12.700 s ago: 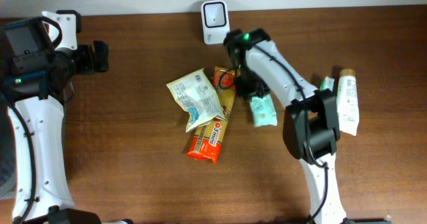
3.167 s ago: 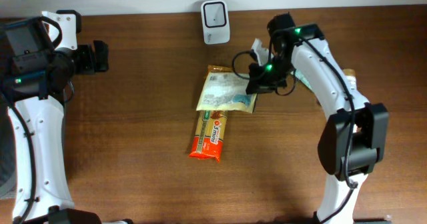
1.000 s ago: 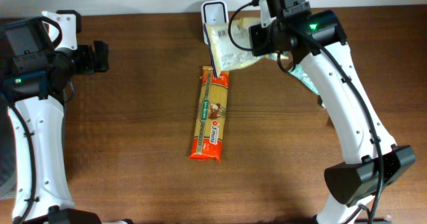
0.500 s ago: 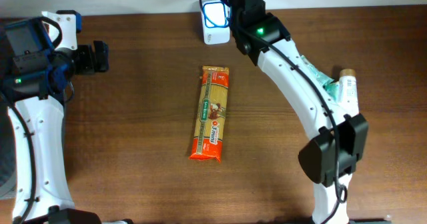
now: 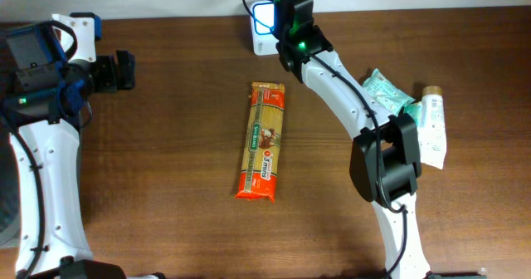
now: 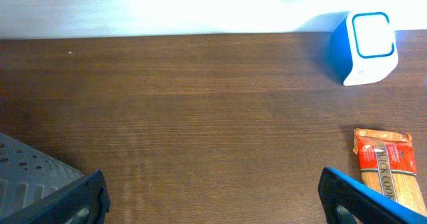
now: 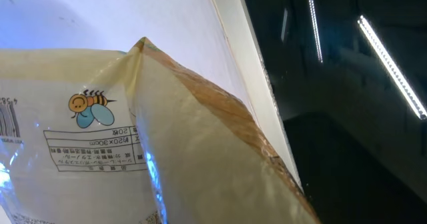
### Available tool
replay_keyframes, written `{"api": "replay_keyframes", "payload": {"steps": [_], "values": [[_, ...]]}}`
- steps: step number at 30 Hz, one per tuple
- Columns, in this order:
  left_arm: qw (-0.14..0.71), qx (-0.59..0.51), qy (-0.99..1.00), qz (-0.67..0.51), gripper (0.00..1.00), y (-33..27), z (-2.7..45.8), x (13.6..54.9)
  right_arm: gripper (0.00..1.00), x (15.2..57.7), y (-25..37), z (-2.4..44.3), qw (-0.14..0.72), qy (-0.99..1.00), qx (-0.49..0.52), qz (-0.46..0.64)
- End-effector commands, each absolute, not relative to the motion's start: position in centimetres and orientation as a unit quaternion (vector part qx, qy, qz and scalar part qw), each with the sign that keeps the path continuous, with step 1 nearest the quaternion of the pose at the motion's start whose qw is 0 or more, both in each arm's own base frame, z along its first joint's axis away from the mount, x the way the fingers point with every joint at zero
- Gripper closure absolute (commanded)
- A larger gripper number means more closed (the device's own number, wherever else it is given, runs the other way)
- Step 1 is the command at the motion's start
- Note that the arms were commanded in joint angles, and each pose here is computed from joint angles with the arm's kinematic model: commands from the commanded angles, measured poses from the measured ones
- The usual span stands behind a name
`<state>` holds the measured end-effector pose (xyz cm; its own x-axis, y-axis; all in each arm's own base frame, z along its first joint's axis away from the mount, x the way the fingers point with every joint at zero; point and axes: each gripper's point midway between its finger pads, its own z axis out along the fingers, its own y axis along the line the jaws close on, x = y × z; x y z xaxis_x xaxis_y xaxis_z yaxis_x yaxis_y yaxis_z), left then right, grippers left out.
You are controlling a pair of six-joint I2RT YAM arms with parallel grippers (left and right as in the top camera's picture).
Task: Scan the item barcode
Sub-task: 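Lift the white pouch and hold it at the barcode scanner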
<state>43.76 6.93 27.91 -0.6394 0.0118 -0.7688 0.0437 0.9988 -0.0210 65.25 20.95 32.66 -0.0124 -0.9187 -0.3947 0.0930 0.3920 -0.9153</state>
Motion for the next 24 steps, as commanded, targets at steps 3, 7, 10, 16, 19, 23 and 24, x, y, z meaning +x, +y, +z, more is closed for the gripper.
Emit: {"api": "replay_keyframes", "payload": {"steps": [3,7,10,16,19,23,24], "values": [[0.431,0.013,0.902,-0.023,0.01,6.8,28.6,43.6,0.96,66.7,20.9,31.0,0.619,0.564,-0.36,-0.411],[0.431,0.013,0.902,-0.023,0.01,6.8,28.6,43.6,0.96,67.4,22.0,28.5,0.594,0.528,-0.416,-0.441],[0.432,0.013,0.902,-0.023,0.01,6.9,28.6,43.6,0.96,67.7,22.1,27.7,0.593,0.525,-0.419,-0.444],[0.431,0.013,0.902,-0.023,0.01,6.8,28.6,43.6,0.96,68.5,22.0,25.2,0.59,0.514,-0.42,-0.459],[0.431,0.013,0.902,-0.023,0.01,6.8,28.6,43.6,0.96,68.5,21.8,25.4,0.594,0.51,-0.415,-0.464],[0.432,0.013,0.902,-0.023,0.01,6.9,28.6,43.6,0.96,69.1,20.2,24.9,0.577,0.518,-0.419,-0.473],[0.432,0.013,0.902,-0.023,0.01,6.9,28.6,43.6,0.96,69.1,20.1,24.9,0.577,0.518,-0.418,-0.473]]}}
